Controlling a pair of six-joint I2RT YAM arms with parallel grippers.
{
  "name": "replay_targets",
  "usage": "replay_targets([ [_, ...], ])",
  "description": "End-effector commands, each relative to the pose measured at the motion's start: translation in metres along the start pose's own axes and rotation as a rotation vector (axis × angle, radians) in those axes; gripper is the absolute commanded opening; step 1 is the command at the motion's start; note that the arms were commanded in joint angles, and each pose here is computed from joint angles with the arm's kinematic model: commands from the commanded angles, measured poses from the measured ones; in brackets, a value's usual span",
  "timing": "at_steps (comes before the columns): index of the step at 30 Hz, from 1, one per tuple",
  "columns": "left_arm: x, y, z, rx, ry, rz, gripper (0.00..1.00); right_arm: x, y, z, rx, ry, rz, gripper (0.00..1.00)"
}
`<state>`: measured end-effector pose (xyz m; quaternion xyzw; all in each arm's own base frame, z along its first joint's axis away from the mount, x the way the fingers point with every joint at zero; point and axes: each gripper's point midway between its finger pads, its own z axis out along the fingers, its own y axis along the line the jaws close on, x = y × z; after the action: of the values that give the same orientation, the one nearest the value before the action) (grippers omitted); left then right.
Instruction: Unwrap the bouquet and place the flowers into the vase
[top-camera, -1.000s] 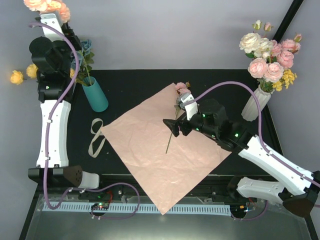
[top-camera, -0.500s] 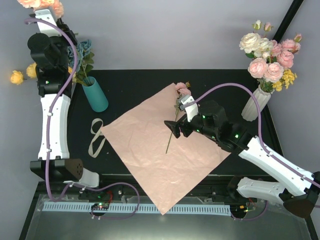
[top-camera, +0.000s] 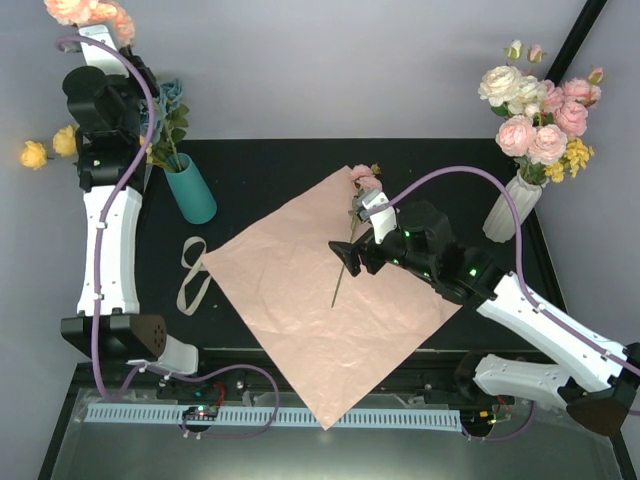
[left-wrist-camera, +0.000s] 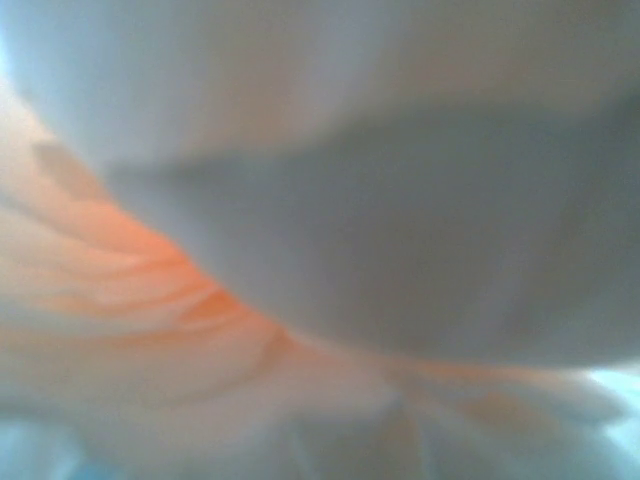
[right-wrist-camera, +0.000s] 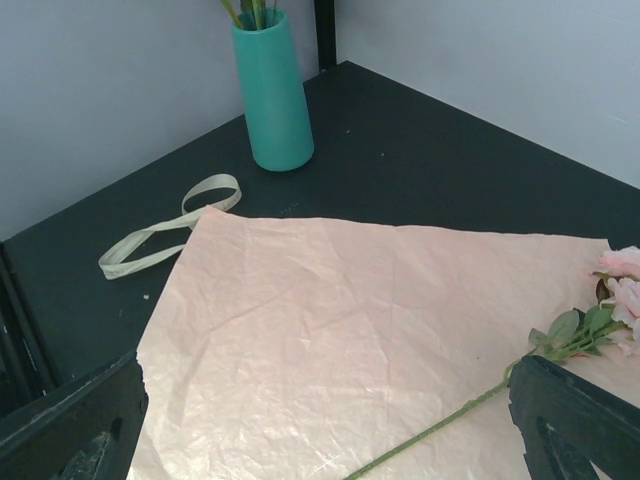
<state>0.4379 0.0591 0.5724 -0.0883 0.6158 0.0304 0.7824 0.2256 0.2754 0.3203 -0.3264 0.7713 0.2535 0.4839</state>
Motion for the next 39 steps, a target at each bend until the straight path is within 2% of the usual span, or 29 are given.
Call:
replay_targets([
  [1, 0.026, -0.002, -0.01, 0.016, 0.096, -0.062, 0.02, 0.005, -0.004, 0.003, 0.024, 0.013, -0.006, 1.0],
  [7, 0.065, 0.004, -0.008, -0.011, 0.159, -0.072, 0.02, 0.006, -0.002, 0.009, 0.014, 0.025, -0.007, 1.0],
  [19, 0.135, 0.013, 0.038, -0.054, 0.301, 0.034, 0.03, 0.013, -0.007, 0.009, 0.043, 0.053, -0.035, 1.0],
  [29, 0.136, 0.016, 0.068, -0.071, 0.27, 0.084, 0.08, 0.016, -0.014, 0.009, 0.081, 0.064, -0.064, 1.0],
  [35, 0.165, 0.017, 0.072, -0.084, 0.346, 0.116, 0.25, 0.014, -0.017, 0.011, 0.096, 0.067, -0.088, 1.0],
  [36, 0.168, 0.018, 0.073, -0.087, 0.353, 0.123, 0.37, 0.014, -0.017, 0.011, 0.097, 0.067, -0.091, 1.0],
  [37, 0.17, 0.017, 0.073, -0.087, 0.357, 0.126, 0.53, 0.014, -0.016, 0.011, 0.096, 0.067, -0.094, 1.0],
  [39, 0.167, 0.017, 0.072, -0.086, 0.353, 0.129, 0.72, 0.015, -0.016, 0.013, 0.096, 0.072, -0.097, 1.0],
])
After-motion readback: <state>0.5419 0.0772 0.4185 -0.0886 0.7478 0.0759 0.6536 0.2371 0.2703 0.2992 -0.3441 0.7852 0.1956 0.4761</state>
